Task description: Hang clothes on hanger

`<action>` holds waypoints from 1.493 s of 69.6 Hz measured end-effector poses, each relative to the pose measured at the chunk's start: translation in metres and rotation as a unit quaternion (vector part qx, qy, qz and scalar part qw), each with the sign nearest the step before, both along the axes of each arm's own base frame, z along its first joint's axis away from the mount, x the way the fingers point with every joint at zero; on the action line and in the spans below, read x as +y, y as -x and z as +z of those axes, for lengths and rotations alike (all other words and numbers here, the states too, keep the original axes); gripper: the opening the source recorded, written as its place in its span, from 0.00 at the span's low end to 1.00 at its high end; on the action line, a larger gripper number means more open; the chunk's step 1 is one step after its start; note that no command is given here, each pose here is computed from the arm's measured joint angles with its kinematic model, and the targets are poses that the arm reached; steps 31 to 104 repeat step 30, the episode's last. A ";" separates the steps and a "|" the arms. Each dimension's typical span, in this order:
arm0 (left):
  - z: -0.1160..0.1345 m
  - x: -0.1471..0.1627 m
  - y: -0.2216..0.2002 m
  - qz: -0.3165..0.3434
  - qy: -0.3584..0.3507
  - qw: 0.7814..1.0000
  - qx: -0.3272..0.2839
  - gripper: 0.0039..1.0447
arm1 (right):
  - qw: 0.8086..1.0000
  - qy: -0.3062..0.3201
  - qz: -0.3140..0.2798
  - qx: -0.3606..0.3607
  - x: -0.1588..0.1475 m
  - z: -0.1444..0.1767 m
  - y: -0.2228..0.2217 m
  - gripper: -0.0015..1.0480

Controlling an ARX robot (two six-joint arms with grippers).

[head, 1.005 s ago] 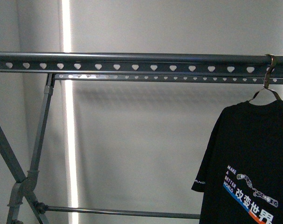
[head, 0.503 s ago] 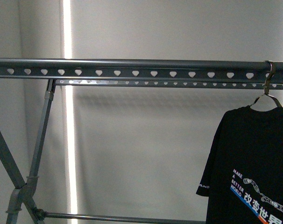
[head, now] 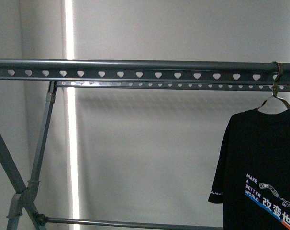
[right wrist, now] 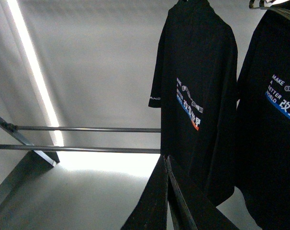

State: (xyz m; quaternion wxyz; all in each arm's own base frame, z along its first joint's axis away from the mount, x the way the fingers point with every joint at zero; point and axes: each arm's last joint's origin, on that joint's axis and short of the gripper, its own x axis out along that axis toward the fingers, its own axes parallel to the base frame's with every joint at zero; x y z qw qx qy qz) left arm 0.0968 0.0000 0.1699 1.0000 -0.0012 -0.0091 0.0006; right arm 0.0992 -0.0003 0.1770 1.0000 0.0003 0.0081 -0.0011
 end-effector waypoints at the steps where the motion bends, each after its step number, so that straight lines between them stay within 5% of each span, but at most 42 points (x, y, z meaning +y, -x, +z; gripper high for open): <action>1: 0.000 0.000 0.000 0.000 0.000 1.000 0.000 0.03 | 1.000 0.000 0.000 -0.002 0.000 0.000 0.000 0.02; 24: 0.000 0.000 0.000 0.000 0.000 1.000 0.000 0.03 | 1.000 0.000 0.000 -0.007 0.000 -0.012 0.001 0.02; 30: 0.000 0.000 0.000 0.000 0.000 1.000 0.000 0.18 | 1.000 0.001 0.000 -0.008 0.000 -0.012 0.002 0.12; 104: 0.000 0.000 0.000 0.000 0.000 1.000 0.000 0.18 | 1.000 0.001 0.000 -0.008 0.000 -0.012 0.002 0.12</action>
